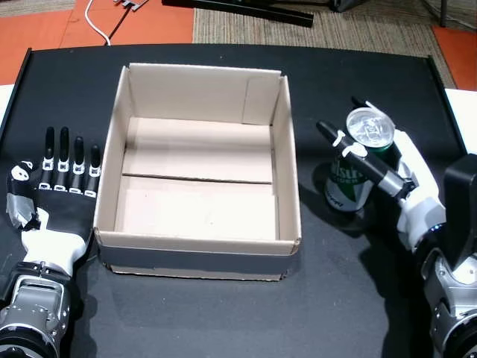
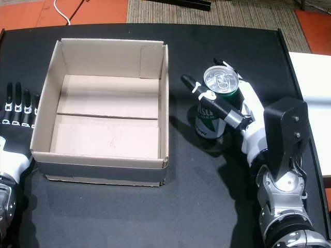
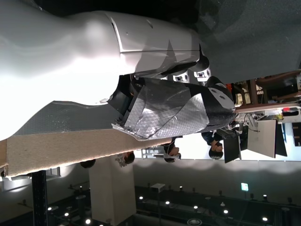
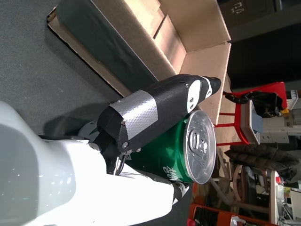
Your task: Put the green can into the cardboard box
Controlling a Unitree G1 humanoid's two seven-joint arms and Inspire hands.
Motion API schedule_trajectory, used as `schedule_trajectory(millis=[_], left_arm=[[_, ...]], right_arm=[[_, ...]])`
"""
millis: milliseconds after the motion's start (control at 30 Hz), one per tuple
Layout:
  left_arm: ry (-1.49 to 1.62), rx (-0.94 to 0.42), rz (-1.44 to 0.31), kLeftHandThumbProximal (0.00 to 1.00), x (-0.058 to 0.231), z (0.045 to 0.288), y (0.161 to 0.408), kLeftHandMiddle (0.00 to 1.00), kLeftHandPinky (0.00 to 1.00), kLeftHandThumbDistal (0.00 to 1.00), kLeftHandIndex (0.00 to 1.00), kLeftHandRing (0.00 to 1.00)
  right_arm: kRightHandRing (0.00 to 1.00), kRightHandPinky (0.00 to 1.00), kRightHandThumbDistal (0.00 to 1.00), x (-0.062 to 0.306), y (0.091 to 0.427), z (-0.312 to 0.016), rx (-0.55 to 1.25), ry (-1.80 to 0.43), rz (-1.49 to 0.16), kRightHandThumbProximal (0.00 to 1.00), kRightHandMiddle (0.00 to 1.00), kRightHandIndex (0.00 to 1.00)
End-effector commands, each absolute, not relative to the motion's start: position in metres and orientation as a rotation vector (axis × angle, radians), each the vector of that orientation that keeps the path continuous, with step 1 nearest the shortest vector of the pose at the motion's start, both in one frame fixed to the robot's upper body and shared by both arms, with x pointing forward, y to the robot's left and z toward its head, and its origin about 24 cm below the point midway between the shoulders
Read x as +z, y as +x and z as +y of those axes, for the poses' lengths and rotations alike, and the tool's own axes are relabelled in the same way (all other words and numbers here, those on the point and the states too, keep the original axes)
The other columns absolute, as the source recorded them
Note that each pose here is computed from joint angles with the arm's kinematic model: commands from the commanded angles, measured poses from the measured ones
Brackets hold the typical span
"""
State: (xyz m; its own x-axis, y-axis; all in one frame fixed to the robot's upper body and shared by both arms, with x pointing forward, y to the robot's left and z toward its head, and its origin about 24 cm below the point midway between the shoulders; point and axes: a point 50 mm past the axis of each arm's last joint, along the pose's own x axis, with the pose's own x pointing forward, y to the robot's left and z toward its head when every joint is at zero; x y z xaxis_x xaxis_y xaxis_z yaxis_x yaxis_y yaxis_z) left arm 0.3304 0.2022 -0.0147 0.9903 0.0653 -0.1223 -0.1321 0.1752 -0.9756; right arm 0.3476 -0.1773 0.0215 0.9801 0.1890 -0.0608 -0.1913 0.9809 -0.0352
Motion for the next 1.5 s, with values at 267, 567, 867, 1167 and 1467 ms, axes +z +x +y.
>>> schedule_trajectory(millis=[267,567,867,1167,1467], left_arm=[[-1.399,0.193,0.125,0.84,-0.034,0.201,0.315,0.44,0.72,0.0,0.41,0.56],[-1.387,0.196,0.116,0.8,-0.033,0.202,0.316,0.45,0.65,0.01,0.44,0.56],[-1.391,0.197,0.125,0.81,-0.033,0.201,0.316,0.45,0.72,0.0,0.45,0.56],[-1.385,0.208,0.143,0.78,-0.033,0.199,0.318,0.44,0.71,0.0,0.42,0.56],[-1.378,0.197,0.146,0.75,-0.033,0.197,0.318,0.44,0.7,0.01,0.43,0.56]], right_arm=[[0.78,0.78,0.62,0.009,0.34,-0.193,0.131,-0.114,0.134,0.0,0.78,0.82],[0.51,0.55,0.06,0.008,0.34,-0.189,0.068,-0.136,0.129,0.0,0.49,0.53],[0.45,0.51,0.04,0.01,0.341,-0.189,0.052,-0.096,0.101,0.0,0.42,0.44],[0.4,0.49,0.12,0.017,0.344,-0.195,0.013,-0.148,0.077,0.0,0.35,0.36],[0.34,0.44,0.09,0.073,0.36,-0.194,0.022,-0.234,-0.256,0.0,0.26,0.25]])
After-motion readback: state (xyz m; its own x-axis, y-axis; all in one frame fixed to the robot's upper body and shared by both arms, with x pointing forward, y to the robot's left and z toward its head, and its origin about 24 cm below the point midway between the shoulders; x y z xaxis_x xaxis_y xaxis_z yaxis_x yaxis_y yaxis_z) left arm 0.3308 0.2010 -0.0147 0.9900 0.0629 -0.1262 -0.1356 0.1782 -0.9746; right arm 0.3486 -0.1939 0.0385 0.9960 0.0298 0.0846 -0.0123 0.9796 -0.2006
